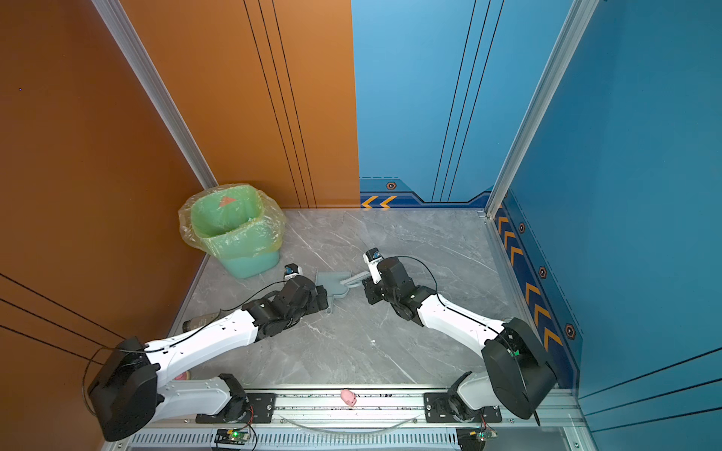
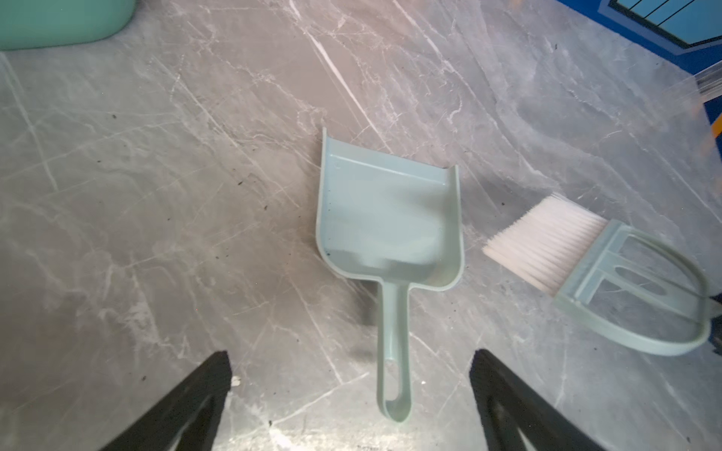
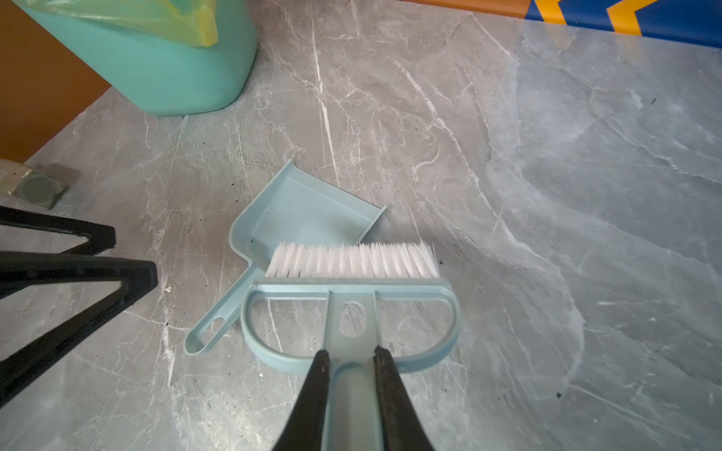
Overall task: Sweep away the paper scraps from the table
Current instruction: 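Set the brush onto the dustpan with the right gripper and release both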
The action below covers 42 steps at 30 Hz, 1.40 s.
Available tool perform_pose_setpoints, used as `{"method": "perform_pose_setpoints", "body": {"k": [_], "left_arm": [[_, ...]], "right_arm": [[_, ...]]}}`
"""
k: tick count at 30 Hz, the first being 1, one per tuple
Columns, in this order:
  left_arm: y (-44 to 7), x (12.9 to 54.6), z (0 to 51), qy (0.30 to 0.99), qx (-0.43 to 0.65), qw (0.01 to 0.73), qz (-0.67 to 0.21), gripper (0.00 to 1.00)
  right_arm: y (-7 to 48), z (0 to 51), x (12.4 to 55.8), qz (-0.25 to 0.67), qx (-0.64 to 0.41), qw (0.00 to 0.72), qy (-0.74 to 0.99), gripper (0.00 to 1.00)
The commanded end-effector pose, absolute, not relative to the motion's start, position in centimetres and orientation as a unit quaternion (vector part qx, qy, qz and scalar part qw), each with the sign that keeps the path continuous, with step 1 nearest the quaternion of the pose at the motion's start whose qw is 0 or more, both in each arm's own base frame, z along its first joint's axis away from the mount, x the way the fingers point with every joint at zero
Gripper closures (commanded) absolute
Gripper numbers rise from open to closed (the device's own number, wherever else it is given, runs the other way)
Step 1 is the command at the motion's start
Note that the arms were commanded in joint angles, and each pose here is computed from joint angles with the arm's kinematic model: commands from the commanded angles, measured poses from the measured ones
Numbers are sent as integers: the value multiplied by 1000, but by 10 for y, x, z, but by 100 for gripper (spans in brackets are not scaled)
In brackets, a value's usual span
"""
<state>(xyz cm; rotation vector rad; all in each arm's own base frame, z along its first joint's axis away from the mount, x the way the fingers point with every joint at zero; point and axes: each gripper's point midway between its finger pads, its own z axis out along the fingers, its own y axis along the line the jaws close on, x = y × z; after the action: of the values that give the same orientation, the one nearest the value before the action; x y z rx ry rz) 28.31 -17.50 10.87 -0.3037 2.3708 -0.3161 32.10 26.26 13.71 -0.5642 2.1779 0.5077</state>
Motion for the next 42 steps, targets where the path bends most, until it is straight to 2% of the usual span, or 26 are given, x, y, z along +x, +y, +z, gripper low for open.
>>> {"method": "perform_pose_setpoints", "body": {"k": [1,16,35,42], "left_arm": [[-154,274,101,921,-130,356,-90,2],[-132,264,96,920,-151,353,-81,2],[-118,258,95,916,-165,356,-77,2],[-118,258,94,917,-167,354,-76,2]], "right_arm": [[274,144,330,196,-236,433,847,100],[332,129,332,179,-316,435,824,100],[352,115,345,135,-298,444,834,100],[353,110,344,135,-296,439,838,92]]}}
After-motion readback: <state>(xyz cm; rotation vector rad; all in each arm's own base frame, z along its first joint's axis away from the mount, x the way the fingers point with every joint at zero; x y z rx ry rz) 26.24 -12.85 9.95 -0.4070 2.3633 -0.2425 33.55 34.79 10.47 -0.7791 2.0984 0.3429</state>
